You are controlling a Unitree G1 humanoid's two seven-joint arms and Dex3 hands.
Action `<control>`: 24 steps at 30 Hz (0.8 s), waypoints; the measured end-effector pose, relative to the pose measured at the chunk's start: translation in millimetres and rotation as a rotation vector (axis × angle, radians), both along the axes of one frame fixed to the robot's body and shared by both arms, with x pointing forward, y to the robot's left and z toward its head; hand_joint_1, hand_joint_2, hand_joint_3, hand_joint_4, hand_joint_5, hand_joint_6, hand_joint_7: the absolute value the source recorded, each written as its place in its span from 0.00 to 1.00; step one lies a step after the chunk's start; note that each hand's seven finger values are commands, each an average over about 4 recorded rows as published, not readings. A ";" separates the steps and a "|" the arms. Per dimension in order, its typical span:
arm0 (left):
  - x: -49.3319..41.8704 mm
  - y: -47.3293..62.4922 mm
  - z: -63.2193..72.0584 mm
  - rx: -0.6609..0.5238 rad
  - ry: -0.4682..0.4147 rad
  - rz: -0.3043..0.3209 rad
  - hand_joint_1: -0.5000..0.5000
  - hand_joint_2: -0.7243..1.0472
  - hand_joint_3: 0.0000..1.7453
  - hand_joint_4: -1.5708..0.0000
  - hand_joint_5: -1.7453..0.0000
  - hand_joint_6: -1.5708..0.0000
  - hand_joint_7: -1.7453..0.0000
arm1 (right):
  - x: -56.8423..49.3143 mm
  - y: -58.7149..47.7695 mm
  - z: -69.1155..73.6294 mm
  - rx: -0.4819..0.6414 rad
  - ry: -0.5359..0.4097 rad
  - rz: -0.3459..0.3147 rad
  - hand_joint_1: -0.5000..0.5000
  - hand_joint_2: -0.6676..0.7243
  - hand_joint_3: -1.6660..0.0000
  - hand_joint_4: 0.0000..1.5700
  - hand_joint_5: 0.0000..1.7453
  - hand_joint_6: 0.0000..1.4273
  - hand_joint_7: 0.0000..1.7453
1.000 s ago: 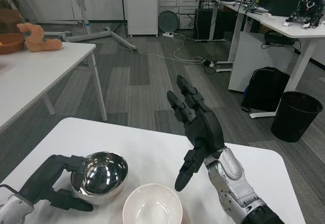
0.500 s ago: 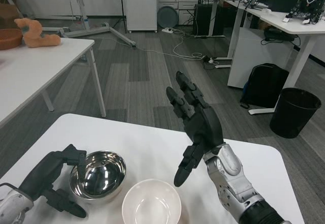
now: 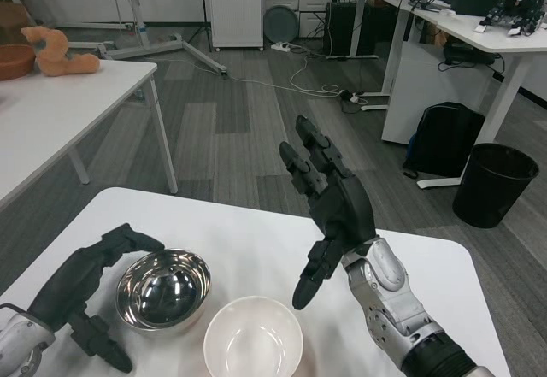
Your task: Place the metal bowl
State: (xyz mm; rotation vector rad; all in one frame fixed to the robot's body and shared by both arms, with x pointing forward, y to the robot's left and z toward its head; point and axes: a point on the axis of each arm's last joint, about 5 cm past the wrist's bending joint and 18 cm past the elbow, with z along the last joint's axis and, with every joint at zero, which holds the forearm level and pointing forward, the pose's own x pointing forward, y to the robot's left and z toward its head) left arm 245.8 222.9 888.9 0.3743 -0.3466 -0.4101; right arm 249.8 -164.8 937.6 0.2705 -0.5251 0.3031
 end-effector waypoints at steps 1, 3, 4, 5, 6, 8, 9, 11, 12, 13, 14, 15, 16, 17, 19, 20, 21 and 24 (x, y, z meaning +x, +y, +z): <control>-0.7 0.3 1.3 -0.020 -0.011 0.005 0.00 0.05 0.00 1.00 0.47 0.93 0.48 | 0.0 0.0 0.0 0.000 0.000 0.000 0.08 0.86 1.00 0.00 0.00 0.00 0.00; -1.6 0.5 6.2 -0.057 -0.044 0.012 0.00 0.05 0.00 1.00 0.46 0.95 0.48 | 0.0 0.0 -0.2 0.000 0.000 -0.001 0.08 0.86 1.00 0.00 0.00 0.00 0.00; -1.7 0.5 9.1 -0.068 -0.062 0.013 0.00 0.05 0.00 1.00 0.46 0.95 0.48 | 0.0 0.0 -0.2 0.000 0.000 -0.001 0.08 0.86 1.00 0.00 0.00 0.00 0.00; -1.5 0.7 12.7 -0.078 -0.080 0.015 0.00 0.04 0.00 1.00 0.44 0.95 0.48 | 0.0 0.0 -0.3 0.001 0.000 -0.001 0.08 0.86 1.00 0.00 0.00 0.00 0.00; -1.2 0.9 16.2 -0.088 -0.098 0.017 0.00 0.03 0.00 1.00 0.44 0.95 0.48 | 0.0 0.0 -0.4 0.001 0.000 -0.001 0.08 0.86 1.00 0.00 0.00 0.00 0.00; -0.7 1.2 23.2 -0.105 -0.129 0.022 0.00 0.03 0.03 1.00 0.41 0.95 0.48 | 0.0 0.0 -0.4 0.001 0.000 -0.001 0.08 0.86 1.00 0.00 0.00 0.00 0.00; -0.3 1.0 26.2 -0.110 -0.142 0.021 0.00 0.04 0.03 1.00 0.43 0.95 0.48 | 0.0 0.0 -0.5 0.001 0.000 -0.002 0.08 0.86 1.00 0.00 0.00 0.00 0.00; 0.5 -0.4 33.7 -0.115 -0.167 0.013 0.00 0.05 0.03 1.00 0.47 0.96 0.48 | 0.0 0.0 -0.6 0.002 0.000 -0.002 0.08 0.84 1.00 0.00 0.00 0.00 0.00; 1.0 -1.1 37.7 -0.118 -0.181 0.008 0.00 0.05 0.03 1.00 0.50 0.97 0.48 | 0.0 0.0 -0.7 0.002 0.000 -0.002 0.08 0.83 1.00 0.00 0.00 0.00 0.00; 1.6 -1.3 42.5 -0.125 -0.198 0.005 0.00 0.04 0.04 1.00 0.59 0.97 0.49 | 0.0 0.1 -0.7 0.002 0.000 -0.002 0.08 0.82 1.00 0.00 0.00 0.00 0.00; 2.2 -0.8 47.8 -0.134 -0.216 0.003 0.00 0.03 0.05 1.00 0.68 0.97 0.50 | -0.1 0.1 -0.7 0.002 0.000 -0.002 0.08 0.83 1.00 0.00 0.00 0.00 0.00; 2.7 0.2 53.1 -0.143 -0.233 0.004 0.00 0.03 0.04 1.00 0.76 0.97 0.51 | -0.1 0.1 -0.8 0.002 0.000 -0.002 0.08 0.83 1.00 0.00 0.00 0.00 0.00; 3.2 1.5 59.5 -0.153 -0.254 0.006 0.00 0.03 0.03 1.00 0.85 0.97 0.52 | -0.1 0.0 -0.9 0.002 0.000 -0.003 0.08 0.84 1.00 0.00 0.00 0.00 0.00; 3.7 2.7 66.2 -0.158 -0.274 0.006 0.00 0.03 0.01 1.00 0.87 0.97 0.52 | -0.1 0.0 -0.9 0.002 0.000 -0.003 0.08 0.85 1.00 0.00 0.00 0.00 0.00; 4.5 3.7 79.5 -0.170 -0.318 0.003 0.00 0.04 0.03 1.00 0.91 0.97 0.52 | 0.0 0.0 -1.0 0.002 0.000 -0.003 0.08 0.86 1.00 0.00 0.00 0.00 0.00; 4.7 4.0 85.5 -0.181 -0.337 0.000 0.00 0.03 0.03 1.00 0.91 0.97 0.52 | -0.1 0.0 -1.0 0.002 0.000 -0.003 0.08 0.86 1.00 0.00 0.00 0.00 0.00; 5.0 4.5 90.8 -0.193 -0.353 -0.005 0.00 0.03 0.03 1.00 0.91 0.97 0.52 | -0.1 0.0 -1.0 0.002 0.000 -0.003 0.08 0.86 1.00 0.00 0.00 0.00 0.00; 5.4 6.8 103.2 -0.221 -0.390 -0.016 0.00 0.00 0.00 1.00 0.93 0.97 0.52 | 0.0 -0.2 -1.0 0.003 0.000 -0.004 0.08 0.86 1.00 0.00 0.00 0.00 0.00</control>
